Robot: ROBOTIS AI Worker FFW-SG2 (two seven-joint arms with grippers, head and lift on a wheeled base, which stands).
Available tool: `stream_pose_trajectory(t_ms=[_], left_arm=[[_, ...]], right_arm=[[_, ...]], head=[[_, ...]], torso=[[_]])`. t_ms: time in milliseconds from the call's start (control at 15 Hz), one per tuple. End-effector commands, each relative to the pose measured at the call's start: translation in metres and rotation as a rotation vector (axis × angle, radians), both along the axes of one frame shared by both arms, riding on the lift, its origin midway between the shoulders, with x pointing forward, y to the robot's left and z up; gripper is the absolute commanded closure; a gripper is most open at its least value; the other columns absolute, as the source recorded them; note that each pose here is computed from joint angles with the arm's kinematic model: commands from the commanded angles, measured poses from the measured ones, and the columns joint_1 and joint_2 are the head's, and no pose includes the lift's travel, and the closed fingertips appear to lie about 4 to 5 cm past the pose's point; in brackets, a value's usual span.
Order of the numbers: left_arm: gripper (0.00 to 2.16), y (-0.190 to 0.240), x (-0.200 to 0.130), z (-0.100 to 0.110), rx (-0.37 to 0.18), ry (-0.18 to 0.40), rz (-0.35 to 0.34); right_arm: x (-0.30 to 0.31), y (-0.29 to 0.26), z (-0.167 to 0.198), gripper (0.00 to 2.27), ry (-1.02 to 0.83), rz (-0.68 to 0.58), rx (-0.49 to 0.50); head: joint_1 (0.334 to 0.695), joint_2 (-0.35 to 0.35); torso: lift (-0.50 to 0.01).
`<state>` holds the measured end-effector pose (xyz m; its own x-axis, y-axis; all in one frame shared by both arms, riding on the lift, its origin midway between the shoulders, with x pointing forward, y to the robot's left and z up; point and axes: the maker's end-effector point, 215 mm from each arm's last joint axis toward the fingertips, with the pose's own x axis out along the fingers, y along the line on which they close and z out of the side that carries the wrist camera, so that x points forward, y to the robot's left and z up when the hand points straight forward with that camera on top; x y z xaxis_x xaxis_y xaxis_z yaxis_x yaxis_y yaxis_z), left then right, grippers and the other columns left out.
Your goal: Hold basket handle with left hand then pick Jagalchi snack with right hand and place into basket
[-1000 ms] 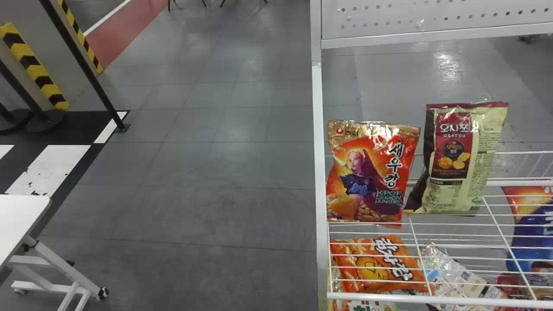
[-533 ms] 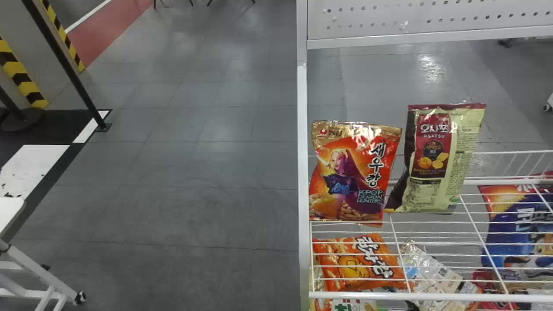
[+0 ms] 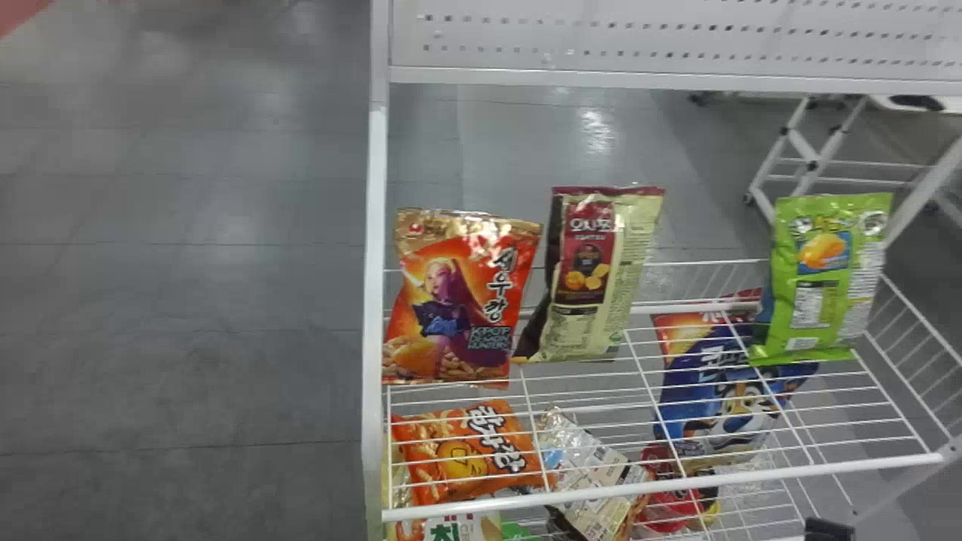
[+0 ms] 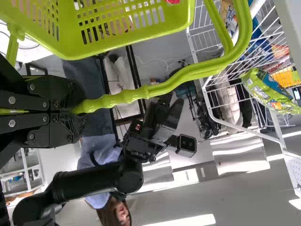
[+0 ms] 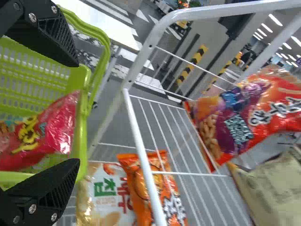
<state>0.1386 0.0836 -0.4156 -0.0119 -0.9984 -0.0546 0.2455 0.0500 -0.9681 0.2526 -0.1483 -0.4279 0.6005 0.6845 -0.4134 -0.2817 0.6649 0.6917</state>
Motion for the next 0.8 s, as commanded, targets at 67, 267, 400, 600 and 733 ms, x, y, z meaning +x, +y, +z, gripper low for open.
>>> stream_pose_trajectory(t_ms=[67, 267, 400, 600, 733], left_arm=[[2.15, 0.000, -0.001, 0.001, -0.008, 0.002, -0.003], [2.15, 0.000, -0.002, 0.001, -0.009, 0.004, -0.004], [2.15, -0.001, -0.002, 0.001, -0.010, 0.004, -0.005], [2.15, -0.001, -0.003, 0.001, -0.011, 0.006, -0.006], [2.15, -0.001, -0.003, 0.001, -0.011, 0.008, -0.006]], right_arm=[[0.025, -0.028, 0.021, 0.11, -0.137, -0.061, -0.055], [0.051, -0.059, 0.042, 0.12, -0.295, -0.146, -0.132], [0.066, -0.083, 0.052, 0.13, -0.406, -0.221, -0.204], [0.080, -0.111, 0.064, 0.13, -0.556, -0.326, -0.302], [0.083, -0.119, 0.062, 0.13, -0.605, -0.376, -0.356]], head=[[0.695, -0.236], [0.695, -0.287], [0.695, -0.342], [0.695, -0.350], [0.695, -0.350]], torso=[[-0.008], [-0.008], [-0.008], [-0.008], [-0.008]])
